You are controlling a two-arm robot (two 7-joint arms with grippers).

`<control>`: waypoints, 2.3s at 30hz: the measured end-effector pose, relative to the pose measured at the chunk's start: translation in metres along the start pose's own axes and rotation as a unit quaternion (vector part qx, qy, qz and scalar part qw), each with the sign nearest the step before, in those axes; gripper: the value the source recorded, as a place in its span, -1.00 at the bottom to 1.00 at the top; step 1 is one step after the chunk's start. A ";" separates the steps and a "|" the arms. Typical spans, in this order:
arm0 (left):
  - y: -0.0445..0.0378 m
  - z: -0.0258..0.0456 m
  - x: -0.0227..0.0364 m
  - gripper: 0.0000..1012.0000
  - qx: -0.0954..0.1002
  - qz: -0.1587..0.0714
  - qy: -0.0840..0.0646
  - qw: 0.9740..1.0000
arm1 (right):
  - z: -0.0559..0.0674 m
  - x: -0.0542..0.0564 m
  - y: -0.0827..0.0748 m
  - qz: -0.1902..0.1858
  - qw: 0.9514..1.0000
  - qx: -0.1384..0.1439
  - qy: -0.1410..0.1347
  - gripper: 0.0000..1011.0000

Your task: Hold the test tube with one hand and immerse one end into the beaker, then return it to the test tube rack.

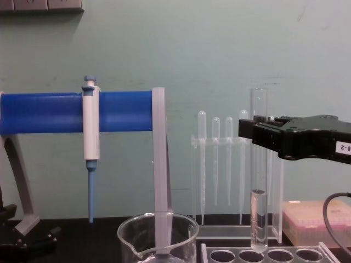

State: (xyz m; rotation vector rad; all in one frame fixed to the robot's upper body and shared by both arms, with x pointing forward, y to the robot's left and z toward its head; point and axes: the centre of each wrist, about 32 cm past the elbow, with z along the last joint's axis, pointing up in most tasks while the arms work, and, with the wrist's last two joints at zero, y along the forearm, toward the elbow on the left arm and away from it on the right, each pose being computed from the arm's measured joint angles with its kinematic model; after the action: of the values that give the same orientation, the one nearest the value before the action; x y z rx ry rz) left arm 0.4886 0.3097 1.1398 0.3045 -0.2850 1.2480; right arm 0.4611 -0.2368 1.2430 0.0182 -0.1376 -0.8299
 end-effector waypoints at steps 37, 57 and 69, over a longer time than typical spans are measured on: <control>0.0000 0.0000 0.0000 0.98 0.000 0.000 0.000 1.000 | 0.013 -0.006 0.014 0.021 1.000 0.016 -0.010 -0.55; 0.0000 0.0000 0.0000 0.98 0.000 0.000 0.000 1.000 | 0.008 -0.025 0.085 0.089 0.995 0.039 -0.013 -0.55; 0.0000 0.0000 0.0000 0.98 0.000 0.000 0.000 1.000 | -0.049 -0.030 0.087 0.092 0.995 0.026 -0.008 -0.55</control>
State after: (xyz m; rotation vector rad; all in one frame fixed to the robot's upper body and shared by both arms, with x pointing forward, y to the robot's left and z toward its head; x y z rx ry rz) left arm 0.4886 0.3097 1.1398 0.3045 -0.2850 1.2479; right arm 0.5114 -0.1581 1.1967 0.0478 -0.1728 -0.6420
